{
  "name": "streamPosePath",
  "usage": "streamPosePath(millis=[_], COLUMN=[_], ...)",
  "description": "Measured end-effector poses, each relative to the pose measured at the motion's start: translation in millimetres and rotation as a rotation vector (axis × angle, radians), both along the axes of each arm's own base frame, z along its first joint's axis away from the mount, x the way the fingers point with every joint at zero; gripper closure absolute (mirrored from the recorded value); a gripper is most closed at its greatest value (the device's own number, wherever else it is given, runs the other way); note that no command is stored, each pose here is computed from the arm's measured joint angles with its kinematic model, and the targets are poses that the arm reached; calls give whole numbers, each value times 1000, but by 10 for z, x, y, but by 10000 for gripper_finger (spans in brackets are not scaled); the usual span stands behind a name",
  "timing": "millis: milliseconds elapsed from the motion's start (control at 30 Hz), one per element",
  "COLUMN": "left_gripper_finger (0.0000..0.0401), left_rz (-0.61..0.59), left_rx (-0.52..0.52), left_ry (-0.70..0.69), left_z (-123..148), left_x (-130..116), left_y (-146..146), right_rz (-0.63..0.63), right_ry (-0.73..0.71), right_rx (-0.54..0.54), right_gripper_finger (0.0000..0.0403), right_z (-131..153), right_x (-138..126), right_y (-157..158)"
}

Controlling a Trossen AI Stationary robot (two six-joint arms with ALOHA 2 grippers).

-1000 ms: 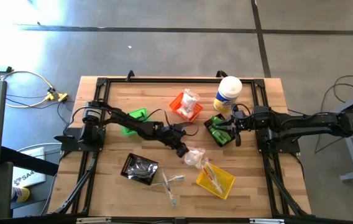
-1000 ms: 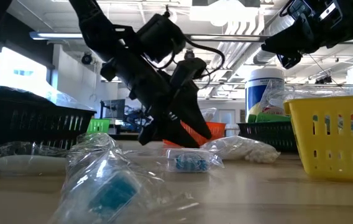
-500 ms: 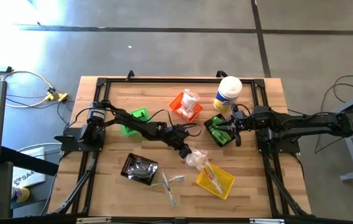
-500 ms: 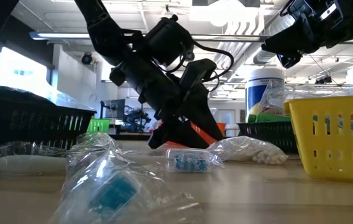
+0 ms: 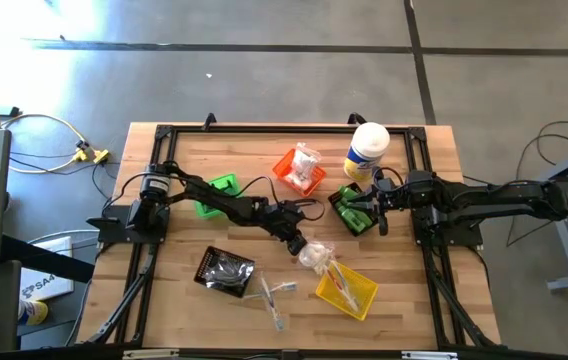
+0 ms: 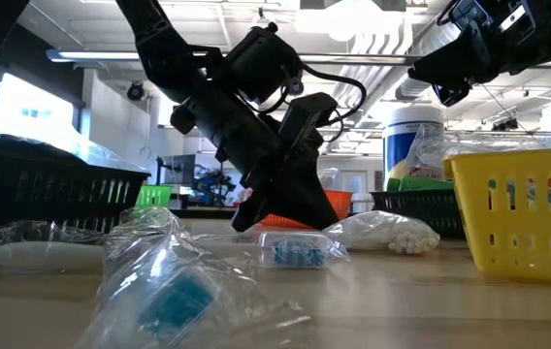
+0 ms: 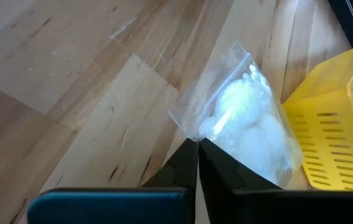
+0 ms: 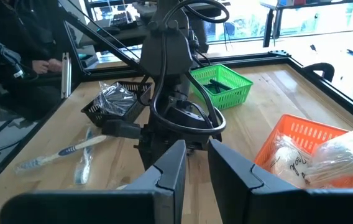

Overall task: Pick & Place Travel size toiletries
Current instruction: Put the white cotton pack into the orange bin

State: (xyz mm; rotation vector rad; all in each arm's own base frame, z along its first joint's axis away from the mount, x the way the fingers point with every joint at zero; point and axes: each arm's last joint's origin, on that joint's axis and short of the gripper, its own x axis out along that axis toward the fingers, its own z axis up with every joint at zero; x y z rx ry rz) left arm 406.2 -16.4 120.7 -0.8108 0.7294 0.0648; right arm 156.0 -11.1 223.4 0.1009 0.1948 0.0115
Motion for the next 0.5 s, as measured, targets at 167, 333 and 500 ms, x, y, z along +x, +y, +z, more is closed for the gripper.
streamPosePath(millis=[167,333,500], left_gripper_finger=[399,400,401], left_rz=[-8,-32,-32], left_rx=[4,44,104], left_ry=[-38,-59,-66], left_z=[31,160,372], left_x=[17,-19,-84], left_y=[-2,4,18], right_rz=[0,0,0], right_ry=[0,0,0], right_rx=[0,0,0], right_gripper_finger=[342,342,342], right_z=[0,0,2], right_x=[0,0,0], right_y=[0,0,0])
